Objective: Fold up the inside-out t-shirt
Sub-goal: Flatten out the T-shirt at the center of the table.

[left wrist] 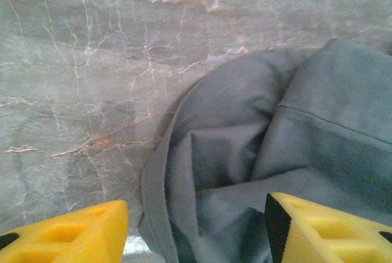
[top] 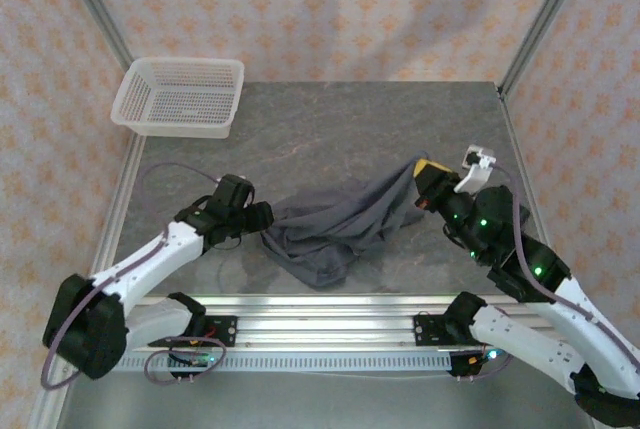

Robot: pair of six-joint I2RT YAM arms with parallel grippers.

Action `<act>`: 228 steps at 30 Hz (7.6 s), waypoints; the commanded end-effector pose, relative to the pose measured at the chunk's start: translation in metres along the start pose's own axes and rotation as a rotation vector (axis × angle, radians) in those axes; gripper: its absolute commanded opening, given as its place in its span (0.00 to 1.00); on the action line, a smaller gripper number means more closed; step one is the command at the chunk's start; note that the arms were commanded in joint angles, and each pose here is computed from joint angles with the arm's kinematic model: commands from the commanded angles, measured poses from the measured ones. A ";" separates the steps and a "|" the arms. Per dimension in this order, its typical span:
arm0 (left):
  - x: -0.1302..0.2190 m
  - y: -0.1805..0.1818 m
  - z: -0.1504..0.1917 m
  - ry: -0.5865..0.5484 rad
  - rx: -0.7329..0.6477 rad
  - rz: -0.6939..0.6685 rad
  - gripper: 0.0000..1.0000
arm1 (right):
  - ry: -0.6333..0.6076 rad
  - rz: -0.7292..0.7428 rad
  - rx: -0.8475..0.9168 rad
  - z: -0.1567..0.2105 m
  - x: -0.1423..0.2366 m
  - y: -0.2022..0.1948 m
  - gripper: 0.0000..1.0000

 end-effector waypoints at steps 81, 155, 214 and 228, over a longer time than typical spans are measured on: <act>0.058 0.055 0.044 -0.304 0.238 0.195 0.17 | 0.038 -0.197 0.118 0.025 -0.006 -0.039 0.00; -0.053 0.051 -0.010 0.005 0.287 -0.081 0.23 | -0.186 0.303 0.016 0.035 0.058 -0.108 0.00; 0.439 -0.037 -0.215 -1.251 0.135 0.164 0.00 | -0.866 -0.407 0.309 -0.274 0.080 0.210 0.00; 0.476 -0.044 -0.172 -1.261 -0.032 0.237 0.00 | -0.837 -0.580 0.349 -0.262 0.122 0.210 0.00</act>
Point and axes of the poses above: each hand's point on the last joint's axis, 136 mm out from that joint toward the fingers, its own x axis back along the fingers, its own y axis along the line the jaws close on, z = x × y, the point moved 10 cm from there along x, back along the fingers, and after that the axes turned 7 degrees about -x, right-handed, at the moved point
